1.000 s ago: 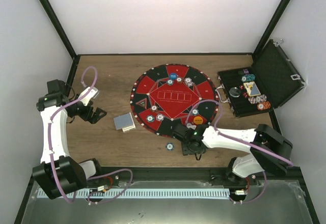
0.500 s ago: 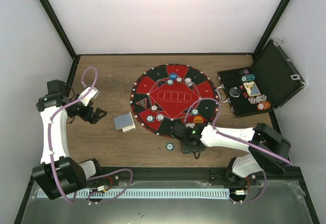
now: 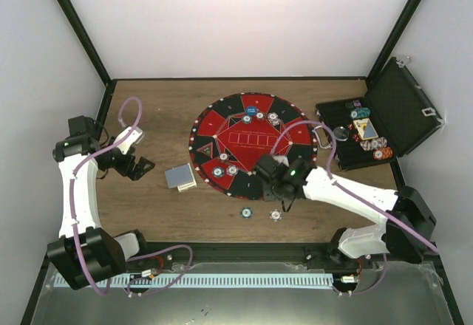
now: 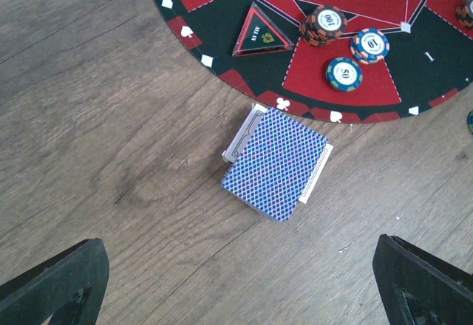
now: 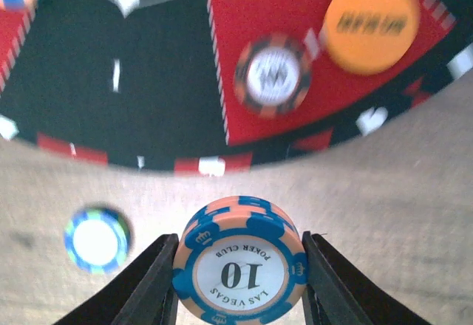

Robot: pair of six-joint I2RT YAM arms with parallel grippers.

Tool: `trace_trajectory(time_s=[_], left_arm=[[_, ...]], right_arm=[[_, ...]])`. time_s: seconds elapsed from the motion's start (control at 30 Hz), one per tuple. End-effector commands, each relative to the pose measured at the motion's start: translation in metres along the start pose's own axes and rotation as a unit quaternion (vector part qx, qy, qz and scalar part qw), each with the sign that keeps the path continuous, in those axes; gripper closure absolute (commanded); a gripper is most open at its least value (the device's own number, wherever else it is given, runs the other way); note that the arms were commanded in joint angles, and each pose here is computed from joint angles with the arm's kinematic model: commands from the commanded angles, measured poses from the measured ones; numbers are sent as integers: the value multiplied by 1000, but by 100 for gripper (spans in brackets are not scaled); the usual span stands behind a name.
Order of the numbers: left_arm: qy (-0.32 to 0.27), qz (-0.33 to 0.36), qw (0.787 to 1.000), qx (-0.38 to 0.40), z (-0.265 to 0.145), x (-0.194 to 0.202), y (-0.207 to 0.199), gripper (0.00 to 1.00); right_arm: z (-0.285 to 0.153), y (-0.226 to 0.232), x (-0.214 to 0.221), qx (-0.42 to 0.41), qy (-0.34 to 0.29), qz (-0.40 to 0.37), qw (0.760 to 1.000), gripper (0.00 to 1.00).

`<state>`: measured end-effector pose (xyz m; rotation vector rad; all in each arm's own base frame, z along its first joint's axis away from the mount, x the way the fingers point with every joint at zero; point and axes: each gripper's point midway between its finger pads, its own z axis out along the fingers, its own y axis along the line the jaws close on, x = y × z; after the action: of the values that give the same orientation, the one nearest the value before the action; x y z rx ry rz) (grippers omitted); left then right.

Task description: Distribute texas hold em gaming equipment

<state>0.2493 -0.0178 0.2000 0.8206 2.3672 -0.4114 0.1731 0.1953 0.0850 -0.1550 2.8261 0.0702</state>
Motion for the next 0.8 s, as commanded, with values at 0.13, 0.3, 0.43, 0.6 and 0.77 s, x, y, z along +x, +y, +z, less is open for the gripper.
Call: trace_trajectory(time_s=[0.13,0.3,0.43,0.6,0.77], left_arm=[[33,30,999,8,9,17,-3,0],[75,45,996,16,23,38,-3,0],[100,60,993,22,34,48,-4,0],[117,95,988,28,48,49,-8,0],[139,123,982,24,65,52,-9,0]], right_arm=[[-27,-43,-116,-7,-99,48,994,71],[4,-81,-155,10,-96,82,992,71],[37,-108,-167,14,-79,113,990,72],[68,-131,-163,16,-56,140,988,72],[87,-134,-155,12,-40,147,988,72]])
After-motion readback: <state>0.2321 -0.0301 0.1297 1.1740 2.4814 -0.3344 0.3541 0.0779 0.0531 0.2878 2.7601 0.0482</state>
